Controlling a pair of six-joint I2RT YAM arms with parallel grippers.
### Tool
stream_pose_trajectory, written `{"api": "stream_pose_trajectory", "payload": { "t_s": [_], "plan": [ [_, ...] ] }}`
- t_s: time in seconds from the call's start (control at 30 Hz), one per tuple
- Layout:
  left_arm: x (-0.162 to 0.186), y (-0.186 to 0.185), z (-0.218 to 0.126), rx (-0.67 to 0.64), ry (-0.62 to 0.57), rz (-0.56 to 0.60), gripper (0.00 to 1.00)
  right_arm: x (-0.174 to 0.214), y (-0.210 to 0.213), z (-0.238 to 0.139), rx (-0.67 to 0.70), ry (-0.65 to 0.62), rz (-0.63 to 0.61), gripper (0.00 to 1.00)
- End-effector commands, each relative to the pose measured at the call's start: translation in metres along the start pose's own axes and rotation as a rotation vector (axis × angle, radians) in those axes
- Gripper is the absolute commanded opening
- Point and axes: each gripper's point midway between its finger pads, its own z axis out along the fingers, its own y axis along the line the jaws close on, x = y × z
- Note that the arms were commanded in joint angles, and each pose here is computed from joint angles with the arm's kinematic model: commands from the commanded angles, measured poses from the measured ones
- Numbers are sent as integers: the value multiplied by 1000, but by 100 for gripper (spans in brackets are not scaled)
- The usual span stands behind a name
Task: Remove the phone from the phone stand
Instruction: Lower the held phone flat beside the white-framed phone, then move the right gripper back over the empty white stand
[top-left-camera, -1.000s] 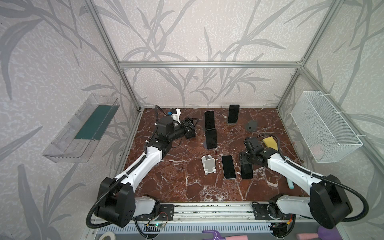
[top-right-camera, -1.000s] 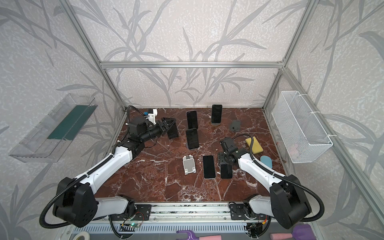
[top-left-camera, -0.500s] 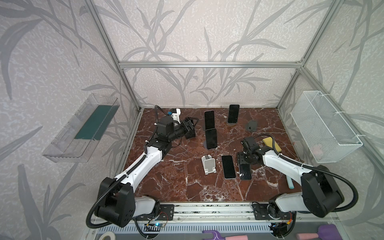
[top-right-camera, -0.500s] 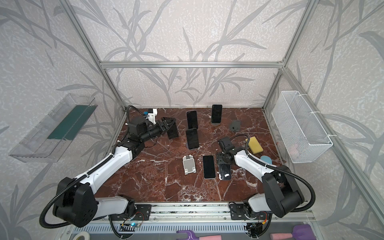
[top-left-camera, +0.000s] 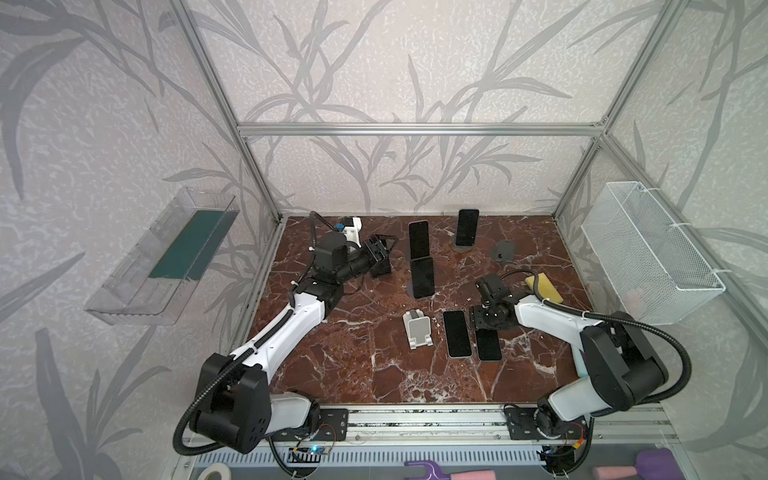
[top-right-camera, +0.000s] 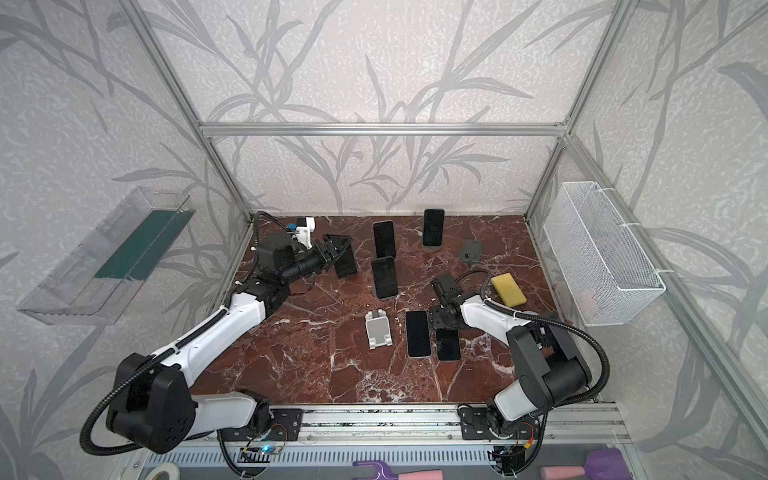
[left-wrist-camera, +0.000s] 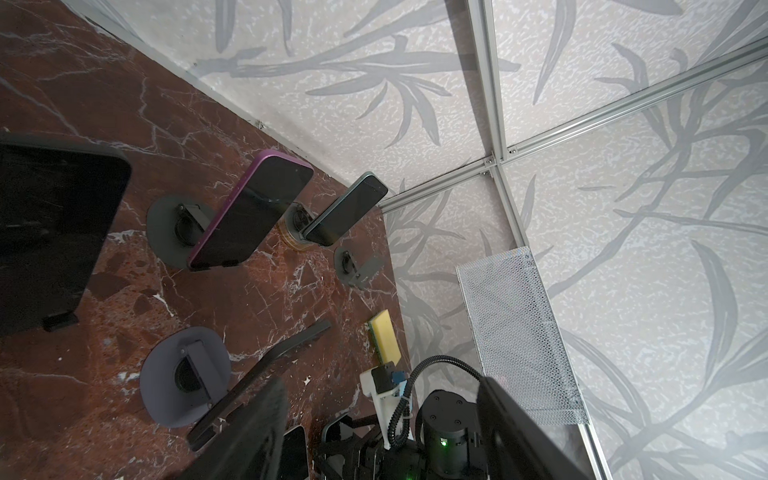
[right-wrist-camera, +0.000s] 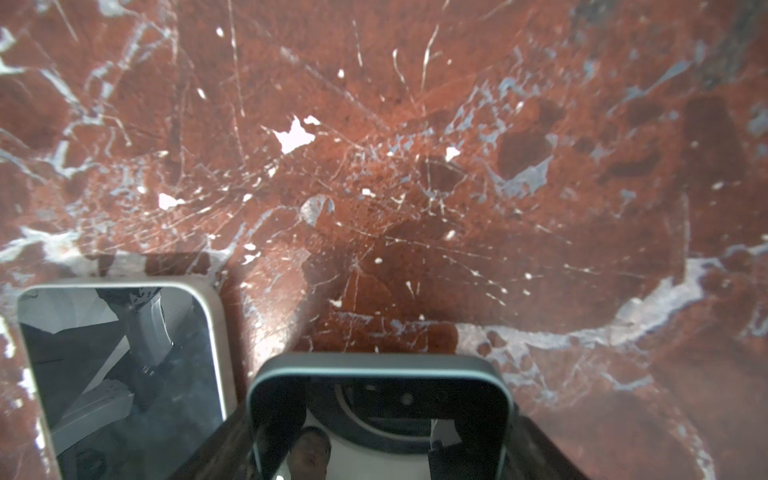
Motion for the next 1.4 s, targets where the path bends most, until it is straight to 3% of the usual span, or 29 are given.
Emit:
{"api": "stream_pose_trajectory", "payload": {
  "t_s": [0.0,0.63,0.83,1.1,1.2,1.37],
  "plan": [
    [0,-4,0,31,2,-6,72,-10,2,3,5,-7,17,76],
    [-2,0,2,33,5,-35,73,-6,5,11,-9,6,45,80],
    [-3,1,1,26,-1,-30,72,-27,11,-25,-47,-80,47,83],
    [-13,11,-6,-51,-27,25,72,-63,0,-112,-29,-302,57,96],
    [-22,30,-10,-122,-59,14,73,-64,10,-139,-110,-346,109,96],
    [-37,48,-23,-210,-120,4,73,-52,31,-160,-140,-379,68,96]
  ]
}}
